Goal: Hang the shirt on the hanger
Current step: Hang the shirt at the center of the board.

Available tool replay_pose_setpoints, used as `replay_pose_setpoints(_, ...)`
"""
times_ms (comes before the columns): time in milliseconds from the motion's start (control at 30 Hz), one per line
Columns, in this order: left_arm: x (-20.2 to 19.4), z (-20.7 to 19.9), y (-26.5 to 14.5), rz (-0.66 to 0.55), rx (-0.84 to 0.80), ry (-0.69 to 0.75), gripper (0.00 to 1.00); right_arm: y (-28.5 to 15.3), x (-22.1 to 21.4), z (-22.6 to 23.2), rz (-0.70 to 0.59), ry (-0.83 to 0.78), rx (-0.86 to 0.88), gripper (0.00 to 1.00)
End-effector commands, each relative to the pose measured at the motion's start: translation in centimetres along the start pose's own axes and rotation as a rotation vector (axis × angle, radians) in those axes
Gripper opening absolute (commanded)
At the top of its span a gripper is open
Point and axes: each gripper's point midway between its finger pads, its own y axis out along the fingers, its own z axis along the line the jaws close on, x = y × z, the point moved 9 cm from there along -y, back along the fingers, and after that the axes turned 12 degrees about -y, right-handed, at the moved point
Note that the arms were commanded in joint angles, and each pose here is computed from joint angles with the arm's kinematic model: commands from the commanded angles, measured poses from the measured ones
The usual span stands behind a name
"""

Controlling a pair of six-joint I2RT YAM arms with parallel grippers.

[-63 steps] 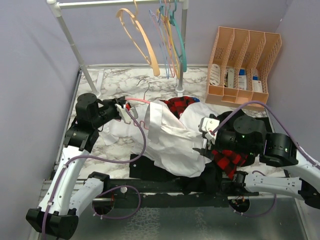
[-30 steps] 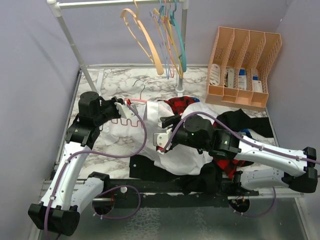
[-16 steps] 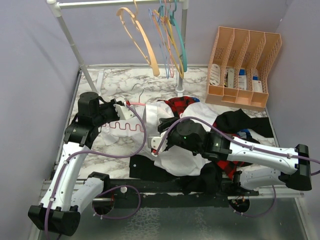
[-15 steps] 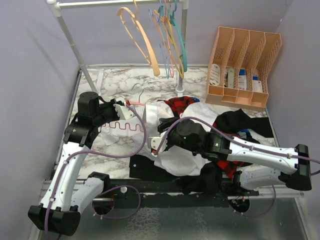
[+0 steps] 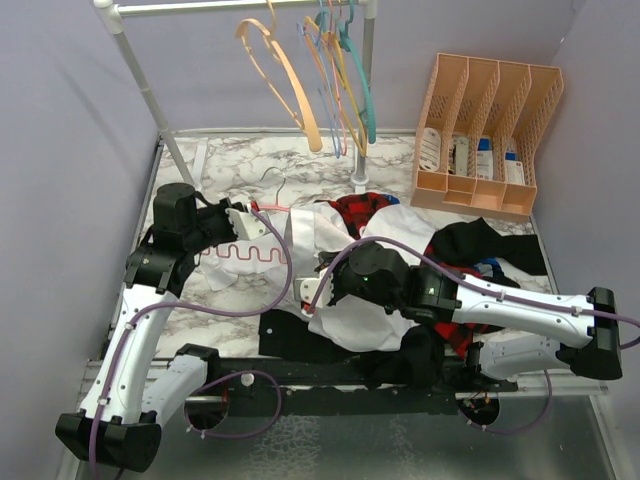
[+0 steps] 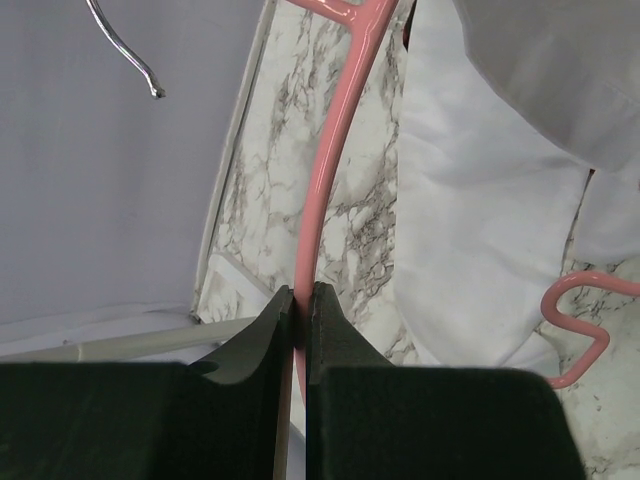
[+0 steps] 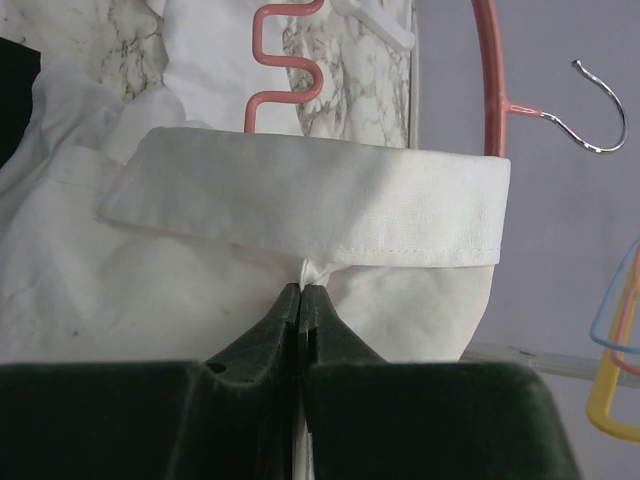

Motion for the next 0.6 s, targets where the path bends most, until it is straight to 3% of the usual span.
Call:
replay_pose_setpoints(0,1.6,0.8,-1.1,-0.067,0.028,0.025,0.00,-0.5,-0.1,-1.3,0.057,-0.022,-0.063,0.01)
replay_pose_setpoints(233,0.9,0.7,-0.4,-0.070,0.062,0.019,0.00,-3.5,0.8,-5.8,0.015,0.022,-0.217,0.01)
replay_pose_setpoints(567,1.6,1.7,0.1,-0.152,0.161,0.023,0.00,-5.7,1.0,-7.4,-0.027,0.122,-0.312,0.01)
